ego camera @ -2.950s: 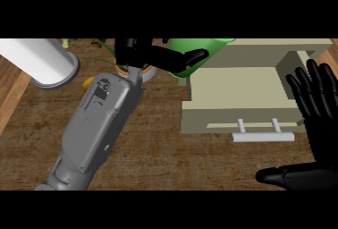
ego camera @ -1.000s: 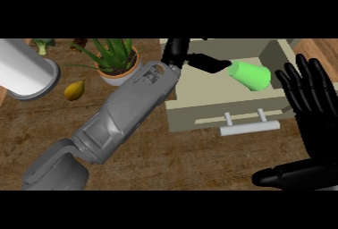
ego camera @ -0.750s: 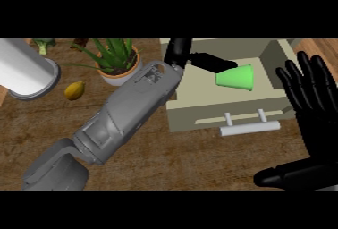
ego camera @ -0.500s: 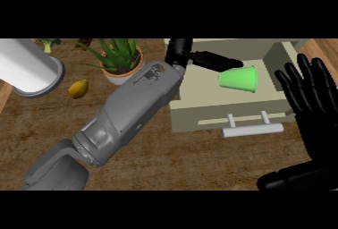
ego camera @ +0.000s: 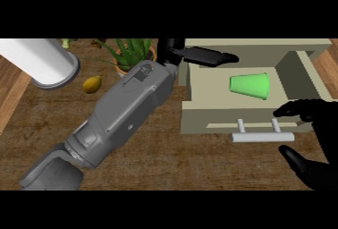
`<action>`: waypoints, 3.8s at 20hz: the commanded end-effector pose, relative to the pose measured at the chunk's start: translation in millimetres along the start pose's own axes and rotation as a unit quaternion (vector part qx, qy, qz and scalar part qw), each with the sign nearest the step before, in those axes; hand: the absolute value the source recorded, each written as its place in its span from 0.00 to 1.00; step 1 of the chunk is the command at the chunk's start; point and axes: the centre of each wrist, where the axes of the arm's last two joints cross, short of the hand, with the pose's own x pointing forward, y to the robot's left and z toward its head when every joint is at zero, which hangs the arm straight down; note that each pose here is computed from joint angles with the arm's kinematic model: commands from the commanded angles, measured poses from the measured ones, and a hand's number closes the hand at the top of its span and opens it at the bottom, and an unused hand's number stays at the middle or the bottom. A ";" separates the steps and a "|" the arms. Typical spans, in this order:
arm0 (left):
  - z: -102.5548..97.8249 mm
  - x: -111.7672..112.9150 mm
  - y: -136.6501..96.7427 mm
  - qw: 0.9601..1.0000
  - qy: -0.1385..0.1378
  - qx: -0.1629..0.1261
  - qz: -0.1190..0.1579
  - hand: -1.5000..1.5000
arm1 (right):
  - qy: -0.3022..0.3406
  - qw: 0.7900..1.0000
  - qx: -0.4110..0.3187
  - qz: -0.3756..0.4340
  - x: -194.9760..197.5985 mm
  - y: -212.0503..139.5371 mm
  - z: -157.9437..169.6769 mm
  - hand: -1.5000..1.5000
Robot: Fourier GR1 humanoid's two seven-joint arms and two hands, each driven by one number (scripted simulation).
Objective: Pick up the cup, place it into the drawer and close the drawer
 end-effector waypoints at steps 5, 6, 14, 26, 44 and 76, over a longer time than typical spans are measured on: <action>12.3 15.1 60.3 0.998 -0.002 0.062 0.032 0.00 | 0.036 0.993 0.054 0.099 -7.6 -6.0 16.8 1.00; 27.9 10.0 60.0 0.998 0.005 0.056 0.030 0.00 | 0.043 0.992 0.058 0.107 13.6 1.0 15.9 1.00; 86.8 19.2 143.4 0.995 0.016 0.090 0.037 0.00 | 0.096 0.979 0.059 0.172 -17.1 -7.4 15.1 1.00; 155.0 38.7 204.8 0.995 0.022 0.088 0.043 0.00 | 0.110 0.897 0.169 0.394 -54.0 16.0 -10.6 1.00; 225.4 28.6 257.3 0.992 0.022 0.109 0.051 0.00 | 0.175 0.846 0.216 0.454 -205.6 34.4 -46.3 0.00; 231.5 20.6 285.1 0.995 0.022 0.070 0.060 0.00 | 0.224 0.864 0.176 0.415 -171.1 -86.3 -135.5 0.00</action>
